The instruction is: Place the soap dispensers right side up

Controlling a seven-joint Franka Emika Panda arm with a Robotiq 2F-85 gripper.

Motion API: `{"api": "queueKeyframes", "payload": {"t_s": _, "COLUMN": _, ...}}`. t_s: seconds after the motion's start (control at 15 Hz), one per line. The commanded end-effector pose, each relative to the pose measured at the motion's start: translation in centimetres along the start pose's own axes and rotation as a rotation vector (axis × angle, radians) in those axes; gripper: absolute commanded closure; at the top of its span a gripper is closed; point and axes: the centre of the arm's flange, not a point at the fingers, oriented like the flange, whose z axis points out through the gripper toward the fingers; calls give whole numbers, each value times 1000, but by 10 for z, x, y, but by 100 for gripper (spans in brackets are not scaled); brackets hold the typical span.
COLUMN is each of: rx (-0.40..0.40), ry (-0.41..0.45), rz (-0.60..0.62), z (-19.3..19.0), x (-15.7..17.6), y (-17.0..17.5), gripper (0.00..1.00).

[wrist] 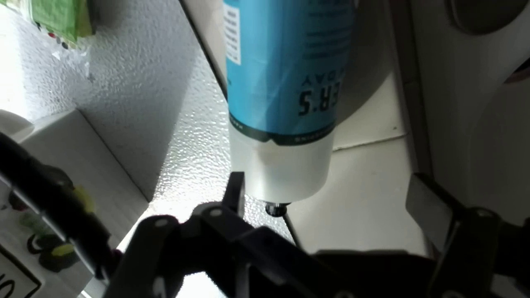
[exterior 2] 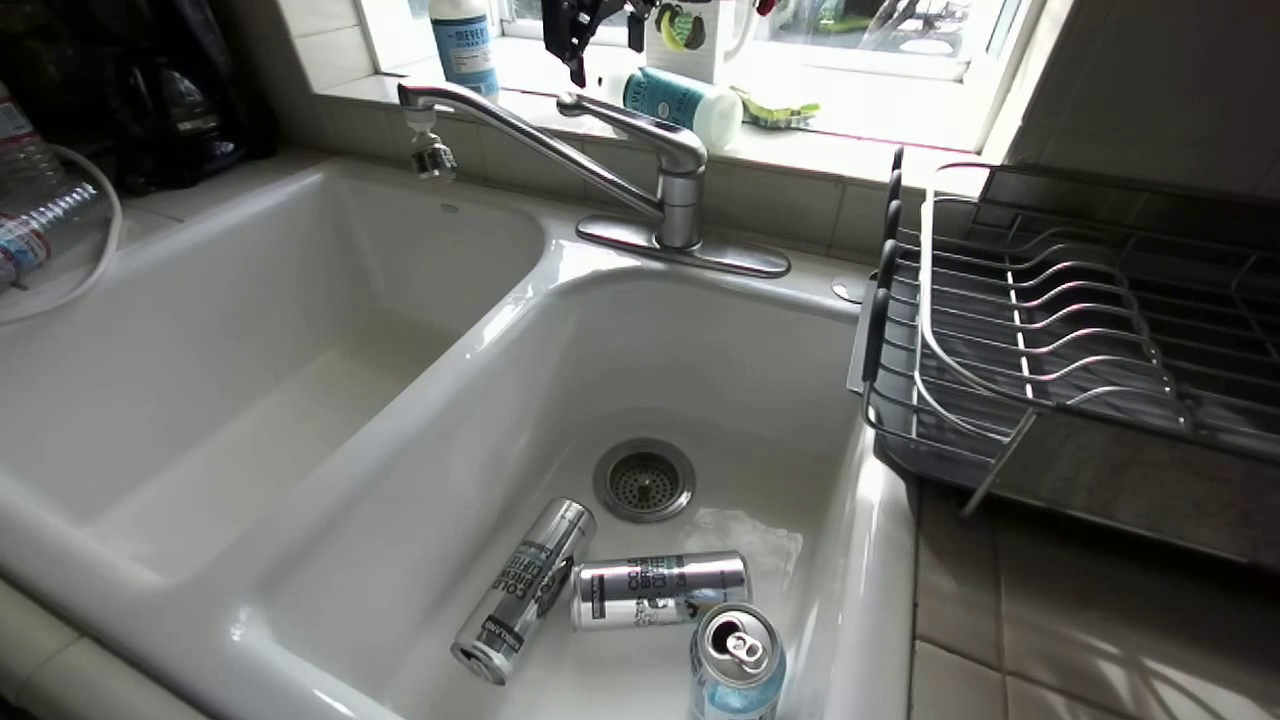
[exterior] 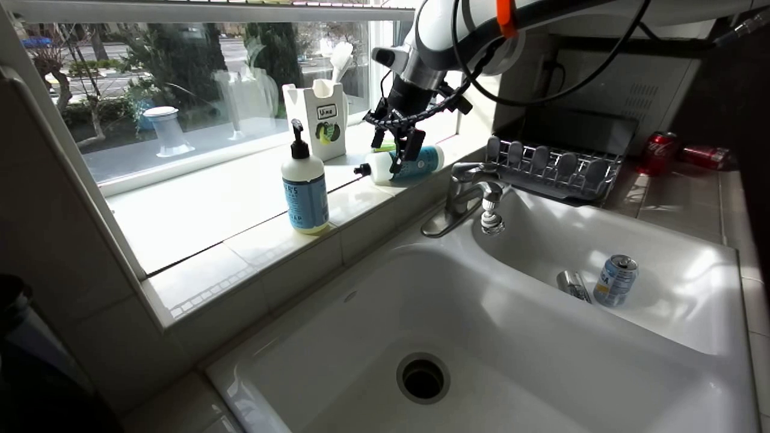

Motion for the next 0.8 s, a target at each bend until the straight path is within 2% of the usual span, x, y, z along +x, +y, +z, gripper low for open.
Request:
{"api": "queueKeyframes", "payload": {"t_s": 0.0, "rx": 0, "ry": -58, "rz": -25, "z": 9, "x": -1, "y": 4, "gripper": 0}}
{"api": "queueKeyframes", "payload": {"t_s": 0.6, "rx": 65, "ry": -78, "rz": -32, "z": 30, "x": -7, "y": 9, "gripper": 0}}
{"api": "queueKeyframes", "payload": {"t_s": 0.67, "rx": 73, "ry": -80, "rz": -32, "z": 31, "x": -8, "y": 9, "gripper": 25}}
{"api": "queueKeyframes", "payload": {"t_s": 0.73, "rx": 74, "ry": -83, "rz": -32, "z": 33, "x": -8, "y": 9, "gripper": 27}}
